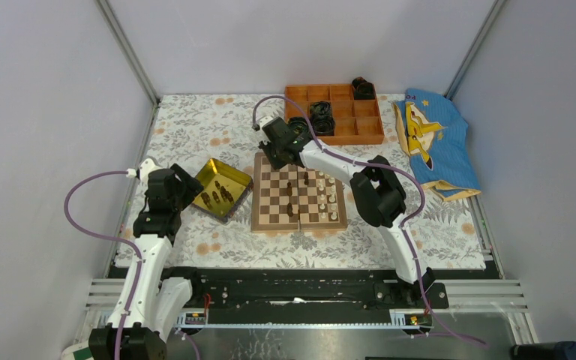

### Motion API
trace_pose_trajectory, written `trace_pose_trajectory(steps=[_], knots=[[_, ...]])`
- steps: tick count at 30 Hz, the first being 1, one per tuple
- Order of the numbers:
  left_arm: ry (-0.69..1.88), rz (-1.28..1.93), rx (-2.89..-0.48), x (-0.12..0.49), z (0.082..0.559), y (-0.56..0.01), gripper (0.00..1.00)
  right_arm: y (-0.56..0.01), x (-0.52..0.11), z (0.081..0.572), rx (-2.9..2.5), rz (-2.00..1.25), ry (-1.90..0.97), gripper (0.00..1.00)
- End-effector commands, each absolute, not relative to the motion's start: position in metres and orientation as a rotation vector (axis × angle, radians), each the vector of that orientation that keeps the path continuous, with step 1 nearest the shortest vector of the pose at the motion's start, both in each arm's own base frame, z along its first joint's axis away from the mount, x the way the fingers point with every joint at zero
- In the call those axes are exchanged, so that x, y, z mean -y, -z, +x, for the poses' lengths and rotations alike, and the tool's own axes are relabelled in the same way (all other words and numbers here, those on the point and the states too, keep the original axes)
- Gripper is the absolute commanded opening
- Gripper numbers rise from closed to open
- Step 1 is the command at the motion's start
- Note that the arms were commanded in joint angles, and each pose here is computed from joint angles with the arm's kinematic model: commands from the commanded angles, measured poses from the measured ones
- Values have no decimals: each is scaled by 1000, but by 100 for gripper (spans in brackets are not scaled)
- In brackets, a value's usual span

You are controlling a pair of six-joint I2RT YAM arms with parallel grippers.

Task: Set up the chess pieces on the board
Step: Place the chess piece on the chessboard.

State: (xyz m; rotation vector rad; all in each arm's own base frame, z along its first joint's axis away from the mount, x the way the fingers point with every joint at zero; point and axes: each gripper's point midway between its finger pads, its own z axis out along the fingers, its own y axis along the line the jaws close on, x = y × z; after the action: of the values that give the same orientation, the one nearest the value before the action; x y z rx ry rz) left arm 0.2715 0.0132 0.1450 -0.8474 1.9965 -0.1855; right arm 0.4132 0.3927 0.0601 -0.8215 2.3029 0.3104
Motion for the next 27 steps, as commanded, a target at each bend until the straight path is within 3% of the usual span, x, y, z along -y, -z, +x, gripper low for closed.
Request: trace_pose_trajectory(steps=[1,27], knots=[[215,-826,-1967,-10,277,-150,75,-77,-409,416,-2263,-820,-367,8],[222,-825,-1969,-9,279,-150,76,-64,-412,418,-2275,-831,-366,8]])
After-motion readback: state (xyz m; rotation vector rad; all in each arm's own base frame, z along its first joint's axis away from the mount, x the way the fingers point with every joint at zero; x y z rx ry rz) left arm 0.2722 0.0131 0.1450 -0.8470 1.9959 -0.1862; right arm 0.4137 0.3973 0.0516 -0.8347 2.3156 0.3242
